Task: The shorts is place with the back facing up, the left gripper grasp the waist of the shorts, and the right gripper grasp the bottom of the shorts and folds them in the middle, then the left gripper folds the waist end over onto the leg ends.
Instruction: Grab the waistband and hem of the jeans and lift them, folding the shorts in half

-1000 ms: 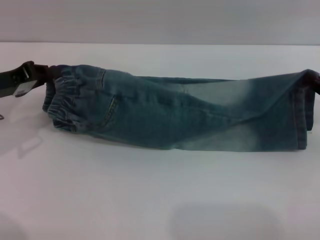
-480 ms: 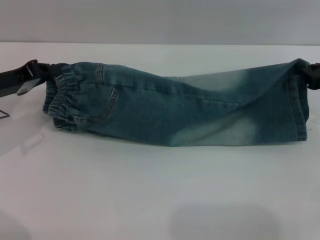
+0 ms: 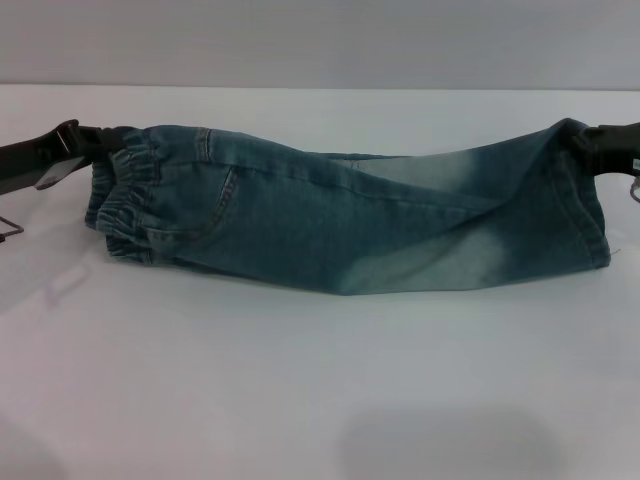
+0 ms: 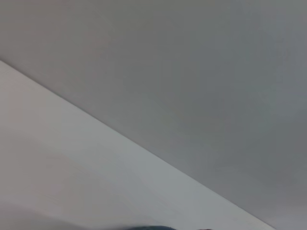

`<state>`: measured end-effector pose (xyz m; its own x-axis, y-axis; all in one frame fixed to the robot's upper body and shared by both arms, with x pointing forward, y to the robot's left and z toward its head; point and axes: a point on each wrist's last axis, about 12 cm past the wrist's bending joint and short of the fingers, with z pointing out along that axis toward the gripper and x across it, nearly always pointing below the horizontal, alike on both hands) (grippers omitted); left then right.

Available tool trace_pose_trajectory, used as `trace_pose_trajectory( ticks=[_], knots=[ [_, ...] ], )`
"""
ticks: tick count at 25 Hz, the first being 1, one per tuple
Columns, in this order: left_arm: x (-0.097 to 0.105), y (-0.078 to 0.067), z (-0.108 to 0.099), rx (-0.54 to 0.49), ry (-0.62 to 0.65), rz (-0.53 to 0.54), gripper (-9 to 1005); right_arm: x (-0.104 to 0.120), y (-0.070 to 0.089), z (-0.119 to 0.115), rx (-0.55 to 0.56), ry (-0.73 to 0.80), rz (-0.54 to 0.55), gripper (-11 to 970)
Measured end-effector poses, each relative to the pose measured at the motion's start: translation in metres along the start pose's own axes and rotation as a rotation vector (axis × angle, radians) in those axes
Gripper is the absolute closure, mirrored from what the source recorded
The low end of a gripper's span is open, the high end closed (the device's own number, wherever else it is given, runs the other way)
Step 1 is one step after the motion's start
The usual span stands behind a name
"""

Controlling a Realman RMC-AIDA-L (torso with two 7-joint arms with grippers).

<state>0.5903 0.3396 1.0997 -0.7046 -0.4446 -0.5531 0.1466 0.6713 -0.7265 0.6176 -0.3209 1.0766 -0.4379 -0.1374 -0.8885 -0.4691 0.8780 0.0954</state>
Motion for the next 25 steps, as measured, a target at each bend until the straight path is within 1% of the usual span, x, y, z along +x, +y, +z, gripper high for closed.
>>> trace_pose_trajectory(
  ticks=[3, 13, 18, 25],
  knots=[
    [0.000, 0.000, 0.003, -0.012, -0.006, 0.003, 954, -0.001, 0.002, 0.004, 0.008, 0.010, -0.011, 960],
    [0.000, -0.005, 0.015, -0.032, 0.002, 0.030, 954, -0.001, 0.002, 0.011, 0.048, 0.040, -0.035, 960],
    [0.003, -0.006, 0.018, -0.037, 0.004, 0.051, 954, 0.001, 0.001, 0.014, 0.072, 0.057, -0.045, 960],
    [0.004, -0.005, 0.019, -0.044, -0.005, 0.053, 954, 0.001, 0.001, 0.016, 0.081, 0.060, -0.060, 960]
  ],
)
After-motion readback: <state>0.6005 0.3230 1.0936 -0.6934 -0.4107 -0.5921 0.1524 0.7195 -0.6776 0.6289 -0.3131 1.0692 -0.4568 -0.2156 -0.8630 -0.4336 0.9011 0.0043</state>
